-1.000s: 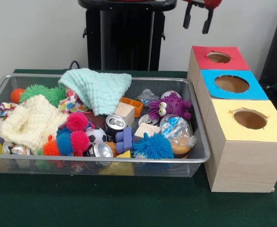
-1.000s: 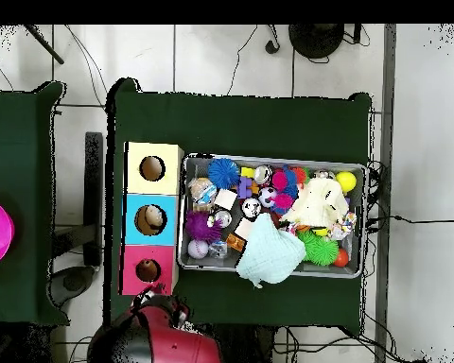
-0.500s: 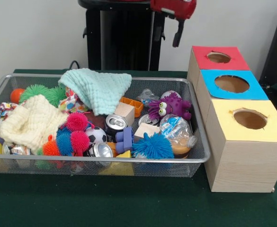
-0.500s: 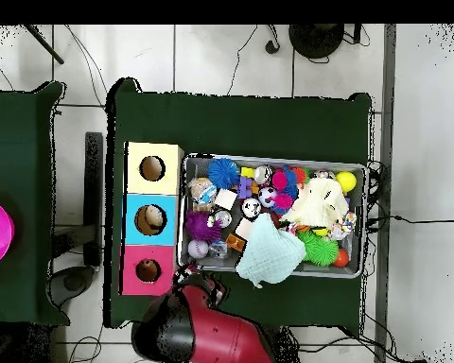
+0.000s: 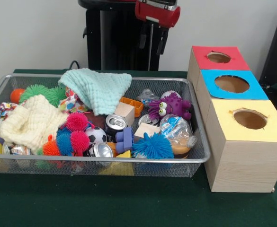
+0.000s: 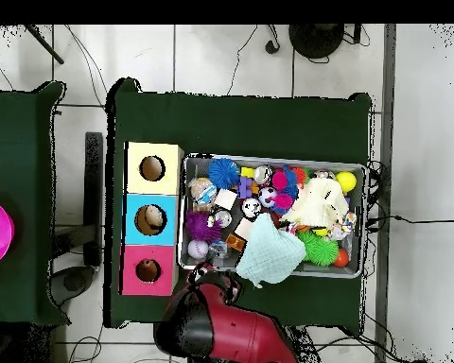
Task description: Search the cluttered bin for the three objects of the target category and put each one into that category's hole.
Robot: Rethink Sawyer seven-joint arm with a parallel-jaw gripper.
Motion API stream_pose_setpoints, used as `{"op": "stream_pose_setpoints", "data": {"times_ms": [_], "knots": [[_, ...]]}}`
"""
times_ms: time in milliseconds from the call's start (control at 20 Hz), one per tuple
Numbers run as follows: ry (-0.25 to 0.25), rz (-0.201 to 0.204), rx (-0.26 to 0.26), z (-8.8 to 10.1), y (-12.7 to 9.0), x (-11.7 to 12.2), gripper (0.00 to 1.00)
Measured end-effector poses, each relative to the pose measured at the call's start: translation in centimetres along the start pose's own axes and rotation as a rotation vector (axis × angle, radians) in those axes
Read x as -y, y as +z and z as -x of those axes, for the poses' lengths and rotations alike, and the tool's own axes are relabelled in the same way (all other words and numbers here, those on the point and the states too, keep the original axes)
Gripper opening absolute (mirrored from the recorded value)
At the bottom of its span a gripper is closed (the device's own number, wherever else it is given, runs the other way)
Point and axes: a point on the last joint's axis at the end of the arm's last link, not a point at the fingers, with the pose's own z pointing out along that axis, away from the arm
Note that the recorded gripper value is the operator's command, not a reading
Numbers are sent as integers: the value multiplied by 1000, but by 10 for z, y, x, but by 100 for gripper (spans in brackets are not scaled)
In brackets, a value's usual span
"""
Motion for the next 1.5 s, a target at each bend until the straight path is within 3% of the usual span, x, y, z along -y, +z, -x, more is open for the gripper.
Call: {"op": "stream_pose_setpoints", "data": {"times_ms": [500, 1500], "knots": [[-56, -4, -17, -2, 13, 9, 100], [-116, 19, 21, 15, 15, -1, 100]]}}
